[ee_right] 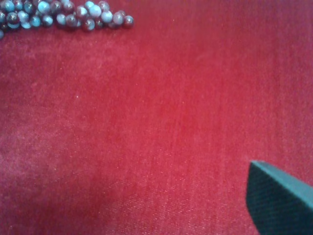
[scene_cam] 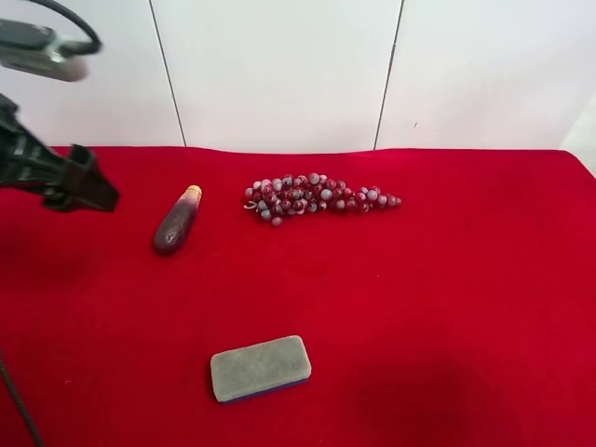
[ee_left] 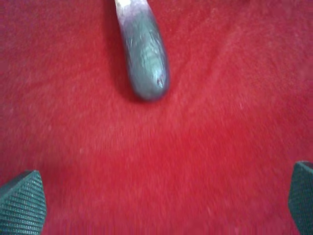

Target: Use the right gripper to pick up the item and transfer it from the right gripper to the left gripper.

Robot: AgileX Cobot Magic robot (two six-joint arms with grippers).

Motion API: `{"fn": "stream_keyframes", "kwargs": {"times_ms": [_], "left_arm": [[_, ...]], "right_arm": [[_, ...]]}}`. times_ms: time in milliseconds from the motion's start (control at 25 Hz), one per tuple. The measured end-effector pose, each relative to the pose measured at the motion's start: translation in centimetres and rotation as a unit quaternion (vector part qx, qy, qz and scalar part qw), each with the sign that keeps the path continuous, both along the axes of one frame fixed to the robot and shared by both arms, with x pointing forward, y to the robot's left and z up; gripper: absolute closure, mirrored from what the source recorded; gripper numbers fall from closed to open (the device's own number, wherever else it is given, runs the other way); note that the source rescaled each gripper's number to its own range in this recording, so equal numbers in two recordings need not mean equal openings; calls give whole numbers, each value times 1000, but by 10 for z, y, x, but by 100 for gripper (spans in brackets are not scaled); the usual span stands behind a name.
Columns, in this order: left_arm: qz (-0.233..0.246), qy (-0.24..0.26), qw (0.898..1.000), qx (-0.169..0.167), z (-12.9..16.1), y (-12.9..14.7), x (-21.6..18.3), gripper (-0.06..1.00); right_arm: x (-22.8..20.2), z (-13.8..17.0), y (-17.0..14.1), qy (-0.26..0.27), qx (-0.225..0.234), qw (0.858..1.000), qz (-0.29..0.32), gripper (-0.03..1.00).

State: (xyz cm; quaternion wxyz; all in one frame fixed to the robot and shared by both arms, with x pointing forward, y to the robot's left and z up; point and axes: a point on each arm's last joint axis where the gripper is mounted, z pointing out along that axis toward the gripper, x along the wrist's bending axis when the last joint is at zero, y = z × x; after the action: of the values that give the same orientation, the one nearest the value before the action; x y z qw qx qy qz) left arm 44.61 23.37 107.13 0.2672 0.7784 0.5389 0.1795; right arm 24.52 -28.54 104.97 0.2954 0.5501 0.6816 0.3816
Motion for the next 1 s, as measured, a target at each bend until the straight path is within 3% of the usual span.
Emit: {"fn": "stream_keyframes", "kwargs": {"times_ms": [240,880,1000], "left_arm": [[-6,18,1000,5,17,10,-35,-5],[-9,10,999,29,39,32,-95,-5],[13,9,1000,24,39,39,-106,-5]], "right_arm": [[0,0,0,0,0,1000,0,-3],[0,0,0,0,0,1000,0,-3],[0,0,0,0,0,1000,0,-3]]}}
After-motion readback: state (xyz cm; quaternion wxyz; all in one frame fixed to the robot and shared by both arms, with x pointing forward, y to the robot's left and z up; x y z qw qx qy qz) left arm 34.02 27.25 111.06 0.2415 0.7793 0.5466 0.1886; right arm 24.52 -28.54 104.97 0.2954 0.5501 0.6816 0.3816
